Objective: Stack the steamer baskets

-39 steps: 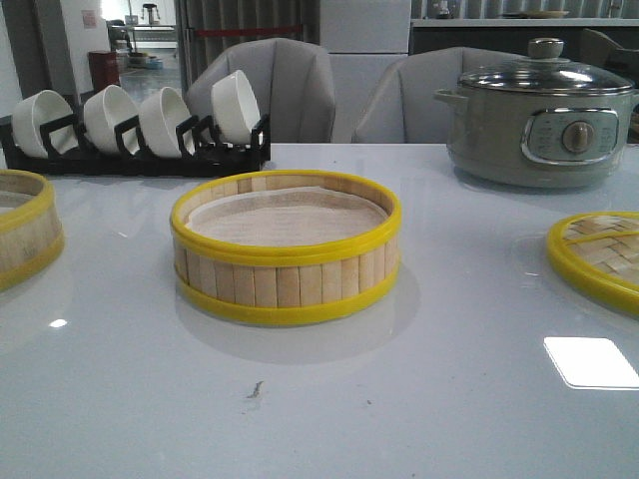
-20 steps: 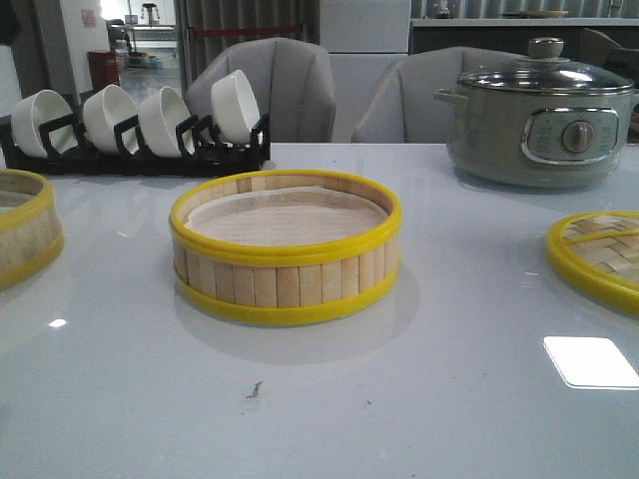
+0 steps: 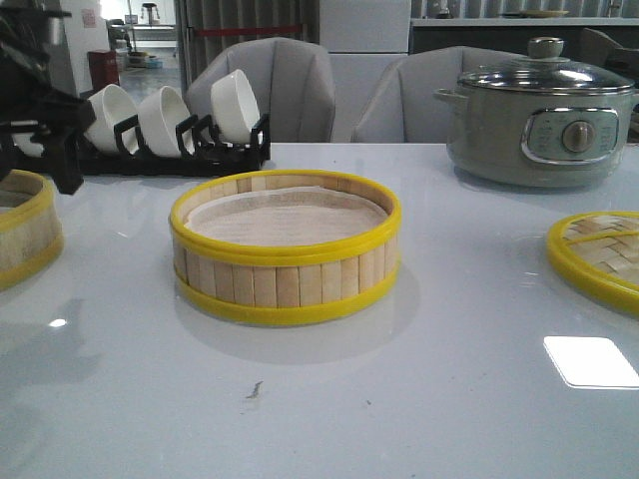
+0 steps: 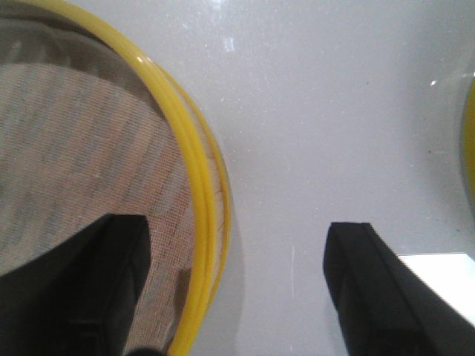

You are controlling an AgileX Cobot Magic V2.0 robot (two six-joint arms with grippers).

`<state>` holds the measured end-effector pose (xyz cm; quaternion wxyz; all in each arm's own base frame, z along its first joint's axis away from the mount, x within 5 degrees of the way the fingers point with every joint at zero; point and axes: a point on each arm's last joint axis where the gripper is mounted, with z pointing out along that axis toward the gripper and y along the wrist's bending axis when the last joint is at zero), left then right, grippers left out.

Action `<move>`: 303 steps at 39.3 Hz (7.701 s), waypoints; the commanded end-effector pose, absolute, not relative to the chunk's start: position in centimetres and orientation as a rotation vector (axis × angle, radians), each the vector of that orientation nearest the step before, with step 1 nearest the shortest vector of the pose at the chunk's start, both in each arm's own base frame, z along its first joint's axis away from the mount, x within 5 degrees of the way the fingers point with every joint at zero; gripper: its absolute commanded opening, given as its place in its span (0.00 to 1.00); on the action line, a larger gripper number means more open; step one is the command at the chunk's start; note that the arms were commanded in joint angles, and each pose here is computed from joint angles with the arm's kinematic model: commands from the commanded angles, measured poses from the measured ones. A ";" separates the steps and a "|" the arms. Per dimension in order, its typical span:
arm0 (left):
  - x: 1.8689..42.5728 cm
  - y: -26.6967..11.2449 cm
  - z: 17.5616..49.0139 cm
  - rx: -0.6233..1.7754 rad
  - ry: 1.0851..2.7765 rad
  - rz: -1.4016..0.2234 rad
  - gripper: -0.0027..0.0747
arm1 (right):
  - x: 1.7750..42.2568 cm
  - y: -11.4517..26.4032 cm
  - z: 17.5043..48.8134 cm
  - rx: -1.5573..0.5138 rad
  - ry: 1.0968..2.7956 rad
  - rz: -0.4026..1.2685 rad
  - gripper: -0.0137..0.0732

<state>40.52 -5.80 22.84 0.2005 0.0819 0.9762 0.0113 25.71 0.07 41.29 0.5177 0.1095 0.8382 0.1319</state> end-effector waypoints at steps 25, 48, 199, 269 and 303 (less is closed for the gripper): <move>42.3 -5.6 22.3 0.187 2.673 0.103 0.16 | 26.1 0.0 42.8 0.260 1.920 0.318 0.73; 35.9 -22.6 36.6 0.622 2.247 -0.164 0.15 | 26.1 0.0 42.8 0.261 1.916 0.318 0.73; 26.0 -3.7 56.8 0.064 1.828 -0.038 0.15 | 26.4 0.1 42.5 0.272 1.932 0.338 0.73; 12.4 -0.8 32.8 0.012 1.970 -0.063 0.15 | 26.3 0.5 41.3 0.222 2.058 0.350 0.41; 12.4 -0.8 32.8 0.012 1.970 -0.063 0.15 | 26.8 0.8 38.3 0.087 2.322 0.305 0.61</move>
